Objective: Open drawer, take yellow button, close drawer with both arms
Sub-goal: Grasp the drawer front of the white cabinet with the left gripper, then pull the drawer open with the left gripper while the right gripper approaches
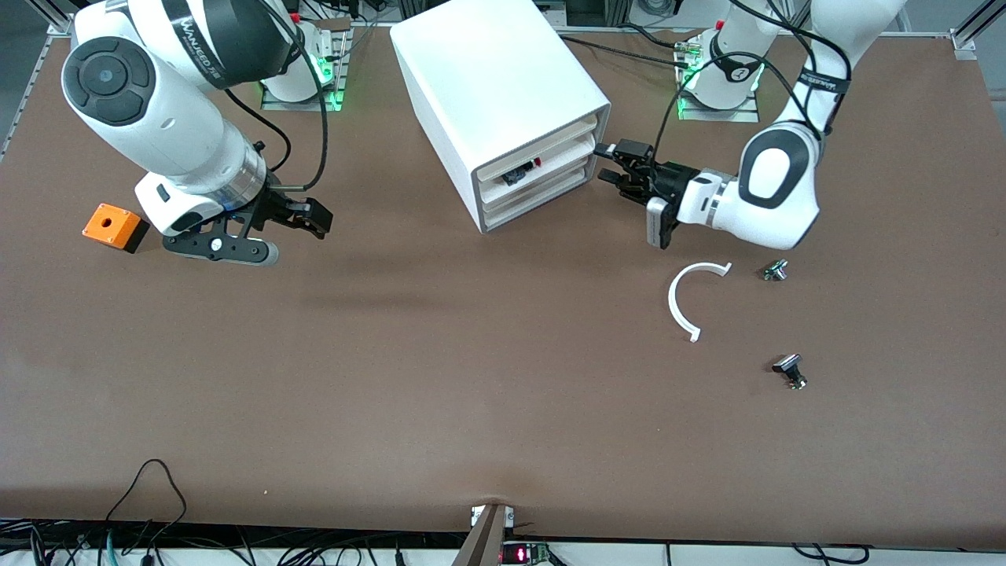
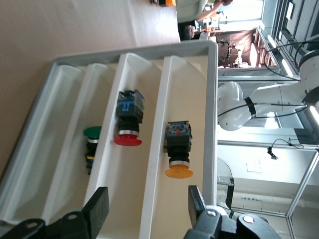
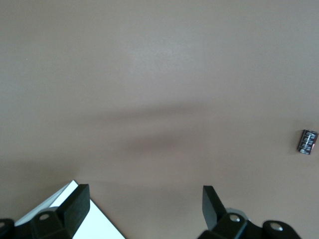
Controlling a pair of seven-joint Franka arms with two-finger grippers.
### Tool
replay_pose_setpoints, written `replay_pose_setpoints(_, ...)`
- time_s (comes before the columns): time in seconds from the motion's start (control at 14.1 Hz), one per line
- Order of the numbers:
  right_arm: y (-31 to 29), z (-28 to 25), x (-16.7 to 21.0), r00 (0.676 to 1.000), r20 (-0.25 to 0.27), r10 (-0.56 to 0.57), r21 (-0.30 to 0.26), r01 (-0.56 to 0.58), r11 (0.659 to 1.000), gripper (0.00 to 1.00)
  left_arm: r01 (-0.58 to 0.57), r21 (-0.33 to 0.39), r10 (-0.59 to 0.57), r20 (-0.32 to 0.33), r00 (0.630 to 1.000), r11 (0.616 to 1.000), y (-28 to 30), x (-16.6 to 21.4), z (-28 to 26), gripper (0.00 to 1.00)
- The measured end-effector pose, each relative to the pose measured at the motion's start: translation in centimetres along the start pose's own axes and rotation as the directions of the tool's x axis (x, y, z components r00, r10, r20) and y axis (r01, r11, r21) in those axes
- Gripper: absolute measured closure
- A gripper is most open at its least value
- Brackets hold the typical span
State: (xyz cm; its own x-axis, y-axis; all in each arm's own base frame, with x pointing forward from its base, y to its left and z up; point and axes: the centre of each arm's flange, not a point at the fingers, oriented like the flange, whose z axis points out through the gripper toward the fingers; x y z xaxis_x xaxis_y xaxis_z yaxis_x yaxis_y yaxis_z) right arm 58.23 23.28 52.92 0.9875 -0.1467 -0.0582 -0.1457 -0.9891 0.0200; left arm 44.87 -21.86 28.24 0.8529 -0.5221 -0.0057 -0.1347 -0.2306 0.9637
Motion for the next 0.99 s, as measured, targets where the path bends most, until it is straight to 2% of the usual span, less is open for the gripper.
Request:
replay_pose_setpoints(0.07,-0.5,0.0,-0.1,1.000,-0.001,0.010,0.001,-0.010,1.000,0.00,-0.003,-0.003,0.003,0.015,1.000,1.000,0.2,-0.1,0.9,0.34)
replay_pose_setpoints(0.14,-0.9,0.0,-0.2,1.000,-0.001,0.021,0.001,-0.021,1.000,0.00,-0.005,0.002,0.005,0.021,1.000,1.000,0.4,-0.3,1.5,0.36)
replay_pose_setpoints(0.78,-4.7,0.3,-1.1,1.000,-0.005,0.019,0.008,-0.019,1.000,0.00,0.002,0.088,-0.004,0.025,1.000,0.996,-0.1,-2.2,7.1,0.39)
replay_pose_setpoints(0.92,-5.1,0.4,-0.8,1.000,-0.007,0.025,0.013,-0.025,1.000,0.00,-0.006,0.106,0.003,0.034,0.999,0.994,-0.3,-2.6,8.1,0.42)
replay_pose_setpoints(0.99,-5.2,0.4,-0.6,1.000,-0.007,0.027,0.014,-0.027,1.000,0.00,-0.011,0.106,0.008,0.034,0.999,0.994,-0.2,-2.6,8.4,0.51)
